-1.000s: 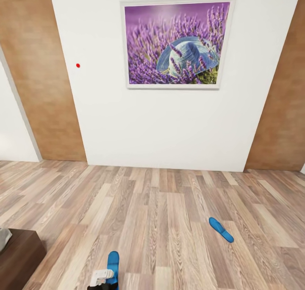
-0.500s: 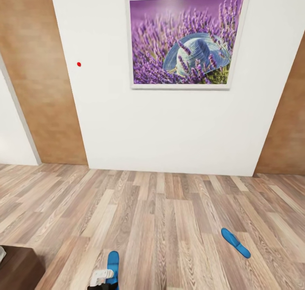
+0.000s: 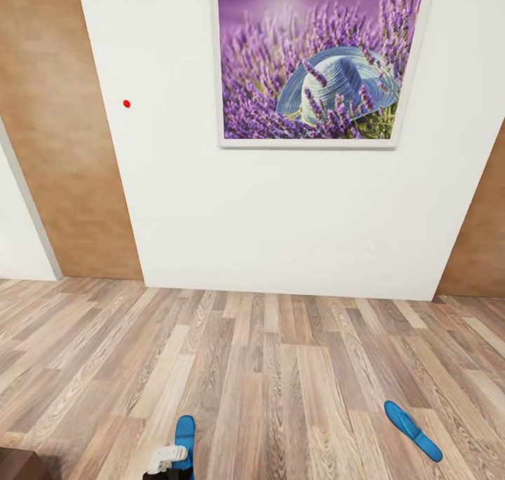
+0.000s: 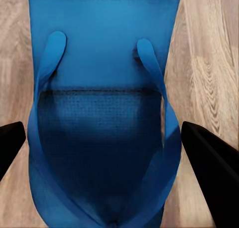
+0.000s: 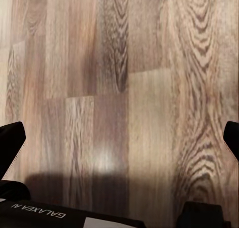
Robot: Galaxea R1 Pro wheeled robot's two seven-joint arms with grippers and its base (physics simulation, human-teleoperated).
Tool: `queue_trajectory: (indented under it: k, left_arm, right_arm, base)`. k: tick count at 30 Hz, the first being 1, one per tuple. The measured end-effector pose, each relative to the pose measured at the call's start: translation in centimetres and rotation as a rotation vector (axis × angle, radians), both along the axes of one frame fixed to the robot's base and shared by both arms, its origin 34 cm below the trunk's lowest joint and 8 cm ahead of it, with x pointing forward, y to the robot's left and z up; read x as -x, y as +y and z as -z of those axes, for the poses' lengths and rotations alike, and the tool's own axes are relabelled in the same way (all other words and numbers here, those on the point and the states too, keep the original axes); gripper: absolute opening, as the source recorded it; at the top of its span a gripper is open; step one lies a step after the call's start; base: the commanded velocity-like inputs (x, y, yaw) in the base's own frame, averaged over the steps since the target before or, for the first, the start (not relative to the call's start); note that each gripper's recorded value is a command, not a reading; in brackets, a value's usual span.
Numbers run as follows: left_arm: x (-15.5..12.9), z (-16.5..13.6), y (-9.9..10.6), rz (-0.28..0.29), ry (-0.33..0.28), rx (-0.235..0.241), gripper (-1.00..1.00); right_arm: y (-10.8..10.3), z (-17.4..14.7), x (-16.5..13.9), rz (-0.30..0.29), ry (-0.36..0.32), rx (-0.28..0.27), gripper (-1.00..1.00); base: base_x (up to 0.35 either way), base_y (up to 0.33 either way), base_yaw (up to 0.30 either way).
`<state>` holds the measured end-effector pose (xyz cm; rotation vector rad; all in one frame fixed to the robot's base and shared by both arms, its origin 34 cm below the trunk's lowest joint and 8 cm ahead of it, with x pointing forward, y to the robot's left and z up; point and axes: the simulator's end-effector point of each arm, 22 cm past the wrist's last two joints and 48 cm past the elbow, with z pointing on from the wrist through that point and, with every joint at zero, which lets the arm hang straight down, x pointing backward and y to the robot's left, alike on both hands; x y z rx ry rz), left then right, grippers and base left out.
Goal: In the bedroom, move the book from the bed onto either nightstand, and place the two sandals side by side next to the bed.
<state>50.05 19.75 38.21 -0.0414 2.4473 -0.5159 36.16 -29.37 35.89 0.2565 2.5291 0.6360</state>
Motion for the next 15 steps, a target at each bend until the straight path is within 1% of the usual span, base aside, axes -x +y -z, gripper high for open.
queue_trajectory:
  k: [2,5,15]
  left_arm:
    - [-0.13,0.11,0.43,-0.011,-0.002,-0.019,-1.00]
    - [-0.21,0.15,0.65,-0.017,-0.003,-0.028,-1.00]
    - [-0.24,0.18,0.75,-0.020,-0.003,-0.032,-1.00]
  right_arm:
    - [-0.02,0.00,0.00,0.001,0.000,0.000,1.00]
    - [-0.02,0.00,-0.01,0.001,0.000,0.000,1.00]
    - [-0.07,-0.02,-0.03,0.003,-0.001,0.000,1.00]
  base:
    - [0.322,0.004,0.000]
    - [0.323,0.002,0.000]
    - [0.324,0.000,0.000]
